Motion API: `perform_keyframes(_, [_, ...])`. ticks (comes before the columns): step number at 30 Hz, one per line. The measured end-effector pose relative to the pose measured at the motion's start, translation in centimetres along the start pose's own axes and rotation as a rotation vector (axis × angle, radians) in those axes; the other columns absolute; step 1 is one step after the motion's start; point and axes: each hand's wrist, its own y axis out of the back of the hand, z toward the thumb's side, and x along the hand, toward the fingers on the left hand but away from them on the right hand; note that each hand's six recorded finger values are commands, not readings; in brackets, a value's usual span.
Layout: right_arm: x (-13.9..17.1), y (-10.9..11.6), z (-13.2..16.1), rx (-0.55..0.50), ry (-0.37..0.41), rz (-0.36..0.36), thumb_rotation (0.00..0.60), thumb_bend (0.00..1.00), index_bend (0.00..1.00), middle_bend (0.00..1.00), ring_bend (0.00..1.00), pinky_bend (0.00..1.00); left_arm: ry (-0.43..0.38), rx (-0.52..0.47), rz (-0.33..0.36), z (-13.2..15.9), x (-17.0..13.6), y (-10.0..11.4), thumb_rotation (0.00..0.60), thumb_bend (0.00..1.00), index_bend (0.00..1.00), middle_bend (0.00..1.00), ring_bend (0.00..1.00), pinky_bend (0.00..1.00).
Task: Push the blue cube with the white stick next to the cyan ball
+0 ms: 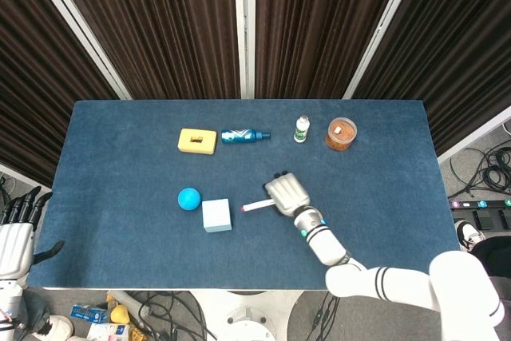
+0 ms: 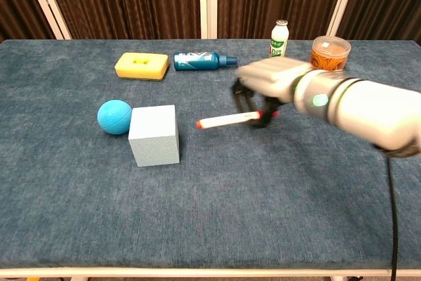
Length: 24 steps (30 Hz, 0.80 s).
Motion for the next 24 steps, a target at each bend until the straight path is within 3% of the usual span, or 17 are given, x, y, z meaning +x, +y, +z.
perform_keyframes(6, [3.4,-0.7,-6.6,0.032,-0.108,0.012,0.600,0.43,0.70,0.65,0.28,0.29,-0.011,-0.004,0.000,0.4,0.1,-0.1,0.600,0.19,0.18,0.16,0.12,0.13])
perform_keyframes(10, [6.0,-2.3,-10.6,0.051,-0.178,0.052,0.600,0.43,0.65,0.61,0.25,0.27,-0.021,-0.007,-0.002,0.8,0.2,-0.2,0.600,0.19,0.18,0.16,0.12,0.13])
perform_keyframes(12, [6.4,-2.9,-11.5,0.060,-0.193,0.067,0.600,0.43,0.57,0.55,0.21,0.26,-0.028,-0.010,0.000,1.1,0.2,-0.2,0.600,0.19,0.18,0.16,0.12,0.13])
perform_keyframes(17, [7.0,-4.1,-12.7,0.065,-0.215,0.108,0.600,0.38,0.25,0.33,0.08,0.21,-0.023,-0.008,0.000,1.1,0.1,-0.2,0.600,0.19,0.18,0.16,0.12,0.13])
perform_keyframes(24, [8.4,-3.7,-14.1,0.052,-0.245,0.089,0.600,0.35,0.12,0.24,0.05,0.19,-0.017,-0.009,0.001,1.0,0.0,0.0,0.600,0.19,0.18,0.16,0.12,0.13])
